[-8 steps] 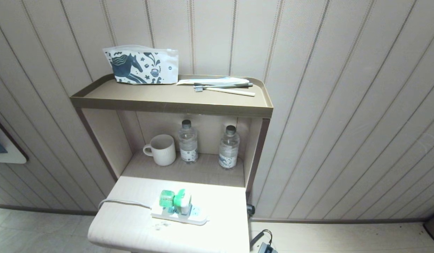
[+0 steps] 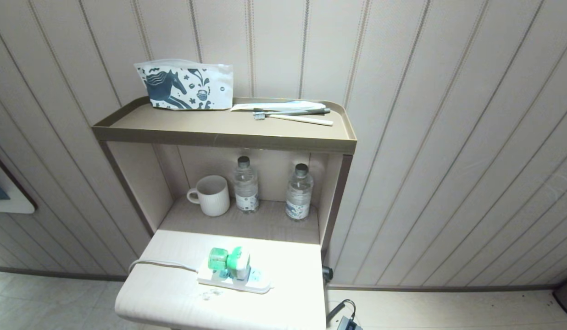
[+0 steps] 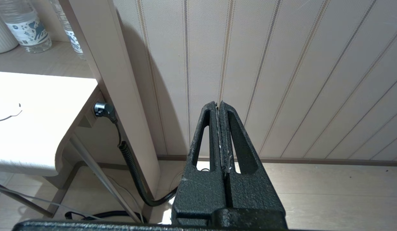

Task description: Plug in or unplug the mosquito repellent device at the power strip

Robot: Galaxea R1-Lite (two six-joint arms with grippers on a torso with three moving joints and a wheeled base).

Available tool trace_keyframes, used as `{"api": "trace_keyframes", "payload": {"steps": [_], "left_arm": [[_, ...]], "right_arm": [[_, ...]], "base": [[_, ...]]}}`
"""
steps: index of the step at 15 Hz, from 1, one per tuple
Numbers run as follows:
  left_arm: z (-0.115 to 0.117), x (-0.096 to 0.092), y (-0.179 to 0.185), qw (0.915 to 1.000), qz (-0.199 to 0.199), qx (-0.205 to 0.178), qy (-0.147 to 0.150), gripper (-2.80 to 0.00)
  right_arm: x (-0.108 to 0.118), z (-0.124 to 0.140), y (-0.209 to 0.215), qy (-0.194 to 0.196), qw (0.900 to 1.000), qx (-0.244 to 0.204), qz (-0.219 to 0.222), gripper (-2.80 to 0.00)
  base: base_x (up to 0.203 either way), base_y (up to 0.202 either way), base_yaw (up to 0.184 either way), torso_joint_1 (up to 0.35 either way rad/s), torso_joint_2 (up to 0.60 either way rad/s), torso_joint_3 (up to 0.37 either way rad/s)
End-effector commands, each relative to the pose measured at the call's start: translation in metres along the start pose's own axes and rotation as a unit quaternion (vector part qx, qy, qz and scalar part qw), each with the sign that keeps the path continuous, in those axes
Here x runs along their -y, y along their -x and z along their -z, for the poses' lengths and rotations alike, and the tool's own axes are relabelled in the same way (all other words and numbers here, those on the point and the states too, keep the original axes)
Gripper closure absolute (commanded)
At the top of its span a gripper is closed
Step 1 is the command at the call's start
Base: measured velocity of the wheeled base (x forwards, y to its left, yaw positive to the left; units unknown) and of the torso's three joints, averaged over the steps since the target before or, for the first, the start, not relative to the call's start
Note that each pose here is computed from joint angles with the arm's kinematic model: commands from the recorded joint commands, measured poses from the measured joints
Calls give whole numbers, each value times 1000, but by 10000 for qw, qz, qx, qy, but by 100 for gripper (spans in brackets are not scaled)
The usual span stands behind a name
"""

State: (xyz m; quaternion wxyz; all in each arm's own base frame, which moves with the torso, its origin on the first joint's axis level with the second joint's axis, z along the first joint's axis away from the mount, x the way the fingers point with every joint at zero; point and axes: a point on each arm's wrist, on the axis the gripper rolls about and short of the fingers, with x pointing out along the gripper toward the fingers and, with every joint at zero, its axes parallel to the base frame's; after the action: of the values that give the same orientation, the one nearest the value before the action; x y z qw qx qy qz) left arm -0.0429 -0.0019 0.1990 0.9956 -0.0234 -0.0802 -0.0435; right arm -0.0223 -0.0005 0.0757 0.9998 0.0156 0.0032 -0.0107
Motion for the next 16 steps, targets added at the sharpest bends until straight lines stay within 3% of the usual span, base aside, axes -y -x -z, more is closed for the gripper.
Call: {"api": "trace_keyframes", "payload": {"steps": [1, 3, 4, 5, 6, 7, 8, 10, 11, 13, 14, 15, 16], "left_arm": [[-51, 1, -45, 9979, 318, -539, 145, 0], [-84, 3, -78, 9887, 1062, -1010, 331, 0], [-93, 4, -97, 9779, 1468, -1431, 412, 0], [-101, 5, -115, 9619, 1893, -1919, 465, 0], [-98, 8, -131, 9382, 2289, -2567, 396, 0], [-92, 12, -145, 9068, 2796, -3149, 172, 0], [-84, 17, -157, 8767, 3325, -3465, -273, 0], [-68, 25, -180, 8300, 4052, -3696, -1010, 0], [-63, 27, -187, 8163, 4235, -3736, -1215, 0], [-45, 31, -211, 7802, 4688, -3669, -1919, 0], [-39, 33, -220, 7663, 4854, -3617, -2155, 0], [-39, 34, -221, 7642, 4881, -3595, -2203, 0], [-37, 38, -225, 7550, 4975, -3572, -2342, 0]], "right_arm": [[0, 0, 0, 3, 10000, -4, 1, 0], [0, 0, 0, 3, 10000, -4, 1, 0], [0, 0, 0, 3, 10000, -11, 2, 0], [0, 0, 0, 3, 10000, -12, 1, 0], [0, 0, 0, 3, 10000, -12, 7, 0], [0, 0, 0, 3, 10000, -12, 1, 0], [0, 0, 0, 3, 10000, -12, 1, 0], [0, 0, 0, 3, 10000, -12, 1, 0], [0, 0, 0, 3, 10000, -12, 1, 0], [0, 0, 0, 3, 10000, -12, 1, 0], [0, 0, 0, 3, 10000, -12, 1, 0], [0, 0, 0, 3, 10000, -12, 1, 0], [0, 0, 0, 3, 10000, -12, 1, 0]], "base": [[0, 0, 0, 0, 0, 0], [0, 0, 0, 0, 0, 0], [0, 0, 0, 0, 0, 0], [0, 0, 0, 0, 0, 0], [0, 0, 0, 0, 0, 0], [0, 0, 0, 0, 0, 0], [0, 0, 0, 0, 0, 0], [0, 0, 0, 0, 0, 0], [0, 0, 0, 0, 0, 0], [0, 0, 0, 0, 0, 0], [0, 0, 0, 0, 0, 0], [0, 0, 0, 0, 0, 0], [0, 0, 0, 0, 0, 0]]}}
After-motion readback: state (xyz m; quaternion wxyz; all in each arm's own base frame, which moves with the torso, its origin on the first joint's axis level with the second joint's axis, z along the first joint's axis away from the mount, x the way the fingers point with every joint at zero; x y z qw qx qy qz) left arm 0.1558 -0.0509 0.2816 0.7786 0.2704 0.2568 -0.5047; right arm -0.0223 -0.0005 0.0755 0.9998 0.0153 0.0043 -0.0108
